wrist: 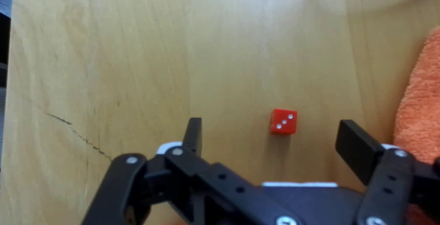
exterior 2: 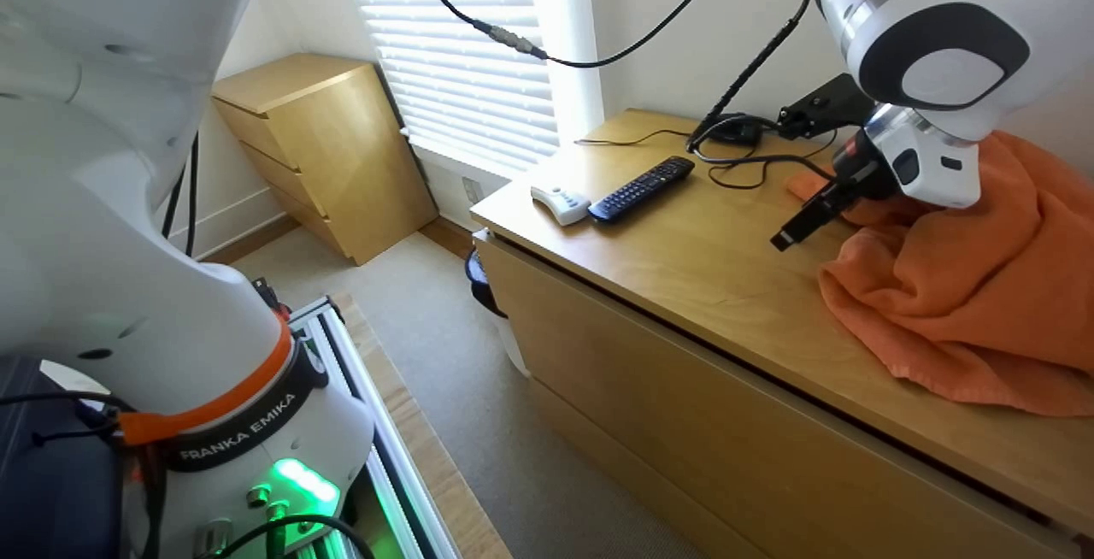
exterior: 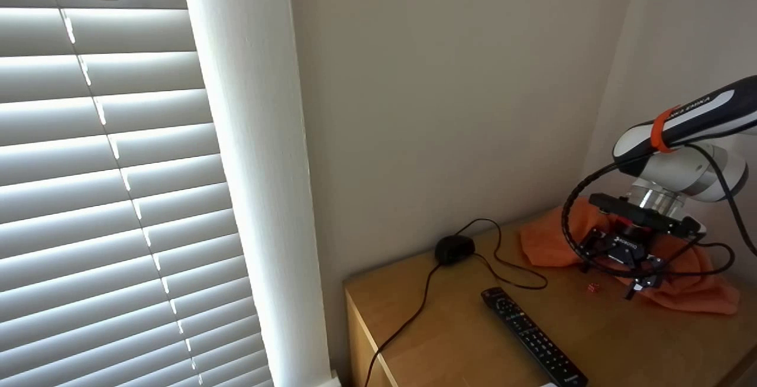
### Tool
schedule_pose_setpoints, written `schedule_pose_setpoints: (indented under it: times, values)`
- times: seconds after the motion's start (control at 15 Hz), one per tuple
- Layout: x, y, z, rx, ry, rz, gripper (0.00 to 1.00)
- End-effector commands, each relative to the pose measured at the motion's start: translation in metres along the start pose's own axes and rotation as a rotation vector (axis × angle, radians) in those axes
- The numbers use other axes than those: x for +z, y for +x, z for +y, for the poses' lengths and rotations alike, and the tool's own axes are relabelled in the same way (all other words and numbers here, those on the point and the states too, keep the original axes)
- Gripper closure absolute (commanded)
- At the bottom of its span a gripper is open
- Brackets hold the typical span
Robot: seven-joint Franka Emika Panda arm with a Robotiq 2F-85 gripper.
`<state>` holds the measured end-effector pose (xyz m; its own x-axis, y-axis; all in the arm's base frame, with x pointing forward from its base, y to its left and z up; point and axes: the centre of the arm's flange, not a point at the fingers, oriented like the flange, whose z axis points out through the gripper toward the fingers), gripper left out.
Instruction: Pick up the dice and turn it to the left once, put the dice back onto the top of the chest of drawers
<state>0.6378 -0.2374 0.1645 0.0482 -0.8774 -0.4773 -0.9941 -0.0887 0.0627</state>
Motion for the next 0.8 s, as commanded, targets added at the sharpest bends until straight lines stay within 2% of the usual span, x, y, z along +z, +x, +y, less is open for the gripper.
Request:
schedule_pose_setpoints:
  times: [0.0,0.07,0.67,0.73]
  values:
    - [0.007,0.003,-0.006,-0.007,0.002,-0.027,0.08]
    - [0.008,0.003,-0.007,-0.008,0.0,-0.028,0.26]
    - [0.003,-0.005,-0.009,-0.012,0.0,-0.028,0.96]
    - [0.003,-0.007,-0.009,-0.011,0.0,-0.025,0.83]
